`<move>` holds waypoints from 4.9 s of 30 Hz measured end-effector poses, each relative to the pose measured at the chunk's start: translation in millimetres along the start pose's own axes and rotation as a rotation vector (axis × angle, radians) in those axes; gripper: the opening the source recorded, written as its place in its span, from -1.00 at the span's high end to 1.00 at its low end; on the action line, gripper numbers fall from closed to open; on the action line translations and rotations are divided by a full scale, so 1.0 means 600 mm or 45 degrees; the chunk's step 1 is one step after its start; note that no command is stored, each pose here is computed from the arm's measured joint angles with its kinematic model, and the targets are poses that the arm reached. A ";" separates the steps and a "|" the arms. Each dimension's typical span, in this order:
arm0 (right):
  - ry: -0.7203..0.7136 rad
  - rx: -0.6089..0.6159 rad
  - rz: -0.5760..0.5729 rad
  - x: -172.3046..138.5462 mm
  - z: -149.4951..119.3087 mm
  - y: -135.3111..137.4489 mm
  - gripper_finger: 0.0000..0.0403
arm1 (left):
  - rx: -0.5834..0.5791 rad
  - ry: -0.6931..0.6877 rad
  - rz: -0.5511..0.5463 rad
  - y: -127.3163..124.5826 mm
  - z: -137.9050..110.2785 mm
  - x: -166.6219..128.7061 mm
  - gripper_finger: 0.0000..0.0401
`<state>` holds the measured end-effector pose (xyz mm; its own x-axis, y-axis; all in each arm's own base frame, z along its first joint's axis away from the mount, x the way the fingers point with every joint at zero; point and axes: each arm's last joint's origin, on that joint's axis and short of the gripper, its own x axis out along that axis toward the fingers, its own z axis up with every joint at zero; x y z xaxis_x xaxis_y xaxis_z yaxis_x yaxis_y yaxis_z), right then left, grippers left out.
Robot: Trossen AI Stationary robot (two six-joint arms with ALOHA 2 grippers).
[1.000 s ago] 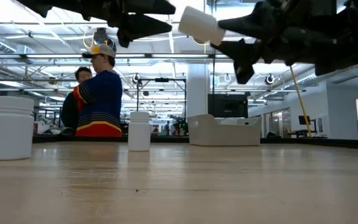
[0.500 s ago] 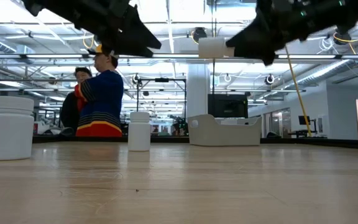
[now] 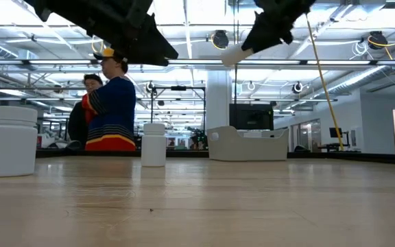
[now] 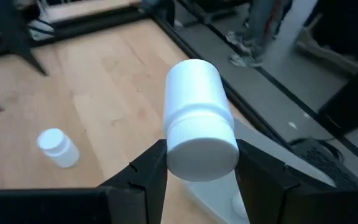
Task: Pick and place pill bottles into a basket
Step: Put the white medicine bottle into the gray bin
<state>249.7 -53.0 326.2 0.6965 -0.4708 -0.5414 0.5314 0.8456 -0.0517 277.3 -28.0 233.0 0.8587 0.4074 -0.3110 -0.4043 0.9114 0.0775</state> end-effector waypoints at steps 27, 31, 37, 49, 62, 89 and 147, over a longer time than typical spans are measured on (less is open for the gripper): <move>0.858 0.095 -0.125 0.175 0.126 -0.183 0.26 | -0.037 0.019 -0.019 0.001 -0.002 0.001 -0.28; 0.955 0.180 -0.171 0.162 0.116 -0.205 0.26 | -0.037 0.020 -0.028 0.000 -0.002 0.001 -0.28; 1.048 0.296 -0.095 0.153 0.105 -0.222 0.26 | -0.040 0.016 -0.037 0.000 -0.001 0.001 -0.28; 1.347 0.324 -0.098 0.197 0.065 -0.207 0.26 | -0.043 0.013 -0.039 0.000 -0.001 0.001 -0.28; 1.512 0.270 -0.113 0.223 0.017 -0.206 0.26 | -0.046 0.021 -0.075 -0.002 -0.001 0.001 -0.28; 1.509 0.088 -0.076 0.263 -0.046 -0.200 0.26 | -0.047 0.020 -0.083 -0.002 -0.001 0.001 -0.28; 1.377 -0.041 -0.010 0.302 -0.072 -0.195 -0.01 | -0.037 0.036 -0.079 -0.001 -0.003 0.001 -0.28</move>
<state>292.8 -226.3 198.0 -0.1099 -0.0176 -0.9938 0.5099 0.8573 -0.0716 277.4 -28.5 230.9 0.8731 0.3481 -0.3412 -0.3601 0.9324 0.0299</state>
